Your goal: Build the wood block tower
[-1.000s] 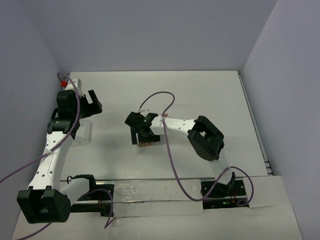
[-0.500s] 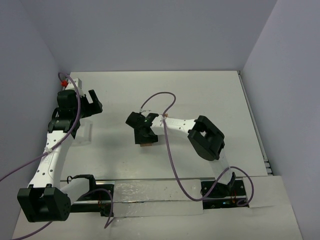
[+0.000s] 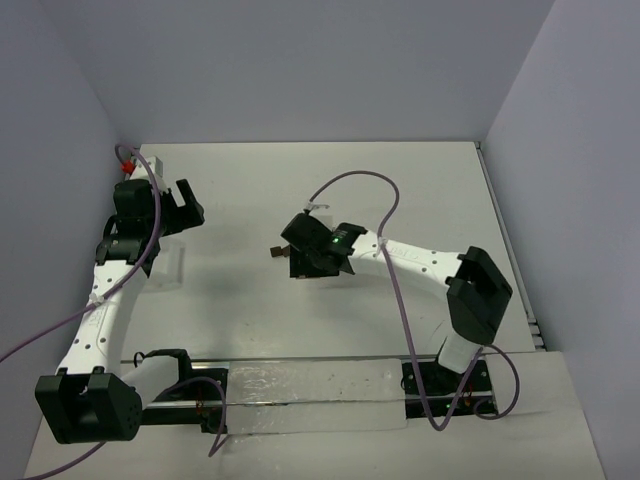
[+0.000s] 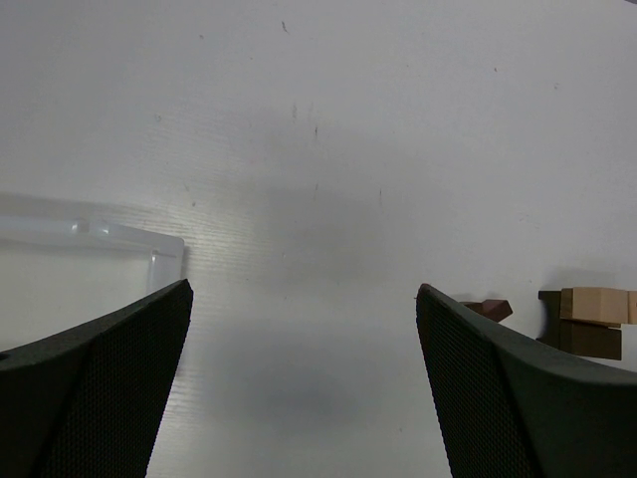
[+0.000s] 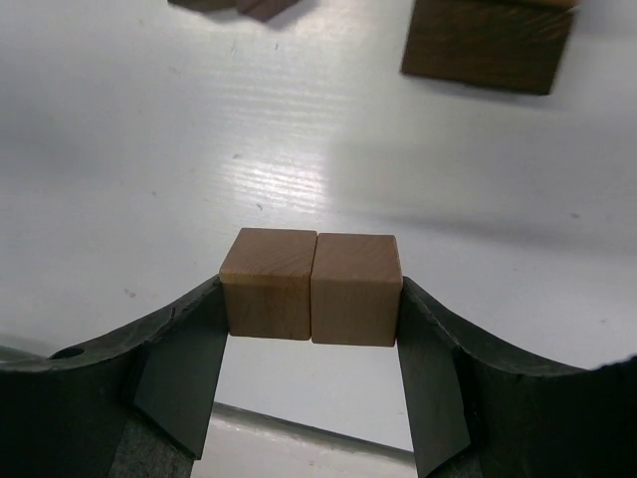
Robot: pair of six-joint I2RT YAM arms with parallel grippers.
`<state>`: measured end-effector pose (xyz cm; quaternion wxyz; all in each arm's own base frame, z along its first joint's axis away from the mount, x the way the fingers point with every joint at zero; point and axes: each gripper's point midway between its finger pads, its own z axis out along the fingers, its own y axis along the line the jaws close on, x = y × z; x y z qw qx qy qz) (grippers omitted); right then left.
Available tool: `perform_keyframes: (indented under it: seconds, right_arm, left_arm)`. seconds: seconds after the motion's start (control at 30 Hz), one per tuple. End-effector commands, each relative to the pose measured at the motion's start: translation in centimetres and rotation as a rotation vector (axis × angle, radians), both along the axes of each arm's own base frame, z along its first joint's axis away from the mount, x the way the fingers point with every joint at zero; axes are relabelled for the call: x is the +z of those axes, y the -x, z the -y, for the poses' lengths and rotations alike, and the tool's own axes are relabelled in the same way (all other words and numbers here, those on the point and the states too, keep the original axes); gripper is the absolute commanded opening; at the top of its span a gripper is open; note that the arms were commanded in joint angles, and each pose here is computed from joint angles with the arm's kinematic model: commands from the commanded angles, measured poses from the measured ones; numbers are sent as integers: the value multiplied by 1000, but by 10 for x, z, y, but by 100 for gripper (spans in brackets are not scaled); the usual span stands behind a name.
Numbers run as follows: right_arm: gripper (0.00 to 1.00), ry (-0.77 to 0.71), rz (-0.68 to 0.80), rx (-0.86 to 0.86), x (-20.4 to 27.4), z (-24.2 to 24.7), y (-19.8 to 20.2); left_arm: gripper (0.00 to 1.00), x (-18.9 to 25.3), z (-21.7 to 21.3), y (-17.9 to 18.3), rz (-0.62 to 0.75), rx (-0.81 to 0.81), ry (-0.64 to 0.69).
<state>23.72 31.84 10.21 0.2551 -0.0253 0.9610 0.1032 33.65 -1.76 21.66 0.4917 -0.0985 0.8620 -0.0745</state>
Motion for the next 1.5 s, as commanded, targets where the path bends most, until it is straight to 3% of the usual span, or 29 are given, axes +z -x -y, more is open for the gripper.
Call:
perform_keyframes:
  seconds: [0.0,0.37,1.17,1.47]
  right_arm:
    - [25,5,77,-78,9,33,-28]
    - [15,-4,134,-95,30,61,-62]
    - [18,77,76,-98,5,50,-88]
    - [24,111,72,-109,-4,52,-95]
  left_arm:
    - [99,22,-2,-8,72,11,8]
    - [99,23,3,-15,62,-18,15]
    - [99,17,8,-17,29,-35,41]
    - [99,13,11,-15,18,-47,51]
